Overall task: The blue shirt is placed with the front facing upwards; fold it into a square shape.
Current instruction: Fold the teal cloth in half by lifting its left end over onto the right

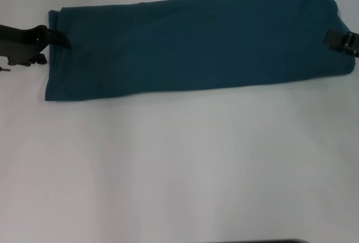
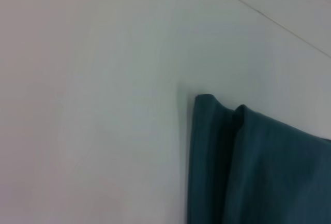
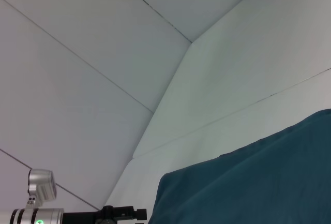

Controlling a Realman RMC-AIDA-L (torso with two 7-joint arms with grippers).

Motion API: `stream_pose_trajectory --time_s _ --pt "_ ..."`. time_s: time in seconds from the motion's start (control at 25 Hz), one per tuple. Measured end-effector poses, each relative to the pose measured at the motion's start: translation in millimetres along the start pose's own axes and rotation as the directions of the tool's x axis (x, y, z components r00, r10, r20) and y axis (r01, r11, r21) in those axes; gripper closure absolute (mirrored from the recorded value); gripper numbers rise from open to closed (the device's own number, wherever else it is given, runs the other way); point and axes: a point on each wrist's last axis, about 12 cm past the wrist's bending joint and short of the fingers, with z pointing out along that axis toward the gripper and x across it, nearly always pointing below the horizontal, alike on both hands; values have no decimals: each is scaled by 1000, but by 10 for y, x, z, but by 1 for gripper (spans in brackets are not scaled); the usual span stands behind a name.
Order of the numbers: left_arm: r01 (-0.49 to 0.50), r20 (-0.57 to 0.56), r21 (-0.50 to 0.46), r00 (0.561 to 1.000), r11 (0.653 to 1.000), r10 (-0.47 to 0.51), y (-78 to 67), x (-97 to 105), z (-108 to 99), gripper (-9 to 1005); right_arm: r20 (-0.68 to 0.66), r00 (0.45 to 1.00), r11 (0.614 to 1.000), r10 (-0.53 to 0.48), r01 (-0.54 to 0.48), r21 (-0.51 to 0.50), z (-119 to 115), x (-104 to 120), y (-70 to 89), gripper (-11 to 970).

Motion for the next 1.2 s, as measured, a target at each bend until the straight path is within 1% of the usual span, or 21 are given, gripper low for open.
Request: stream_pose_trajectory --time_s 0.28,0.64,0.76,1.04,1.2 --pt "4 -9 -1 1000 1000 -4 10 24 20 245 -1 1000 1000 0 0 -1 -1 1 2 135" --pt "8 -33 25 999 1000 -7 -66 71 68 247 0 1000 1000 4 -4 1 -15 16 -3 135" --pt "6 -50 37 999 999 -4 -106 97 84 248 0 1000 1000 3 -3 1 -17 15 -2 135" --pt "-1 -86 104 996 995 10 -253 116 81 251 -1 1000 1000 3 -3 0 -19 12 -2 135" --pt "-38 -111 113 993 993 50 -334 98 71 252 -1 1000 1000 3 -3 1 -24 16 -3 134"
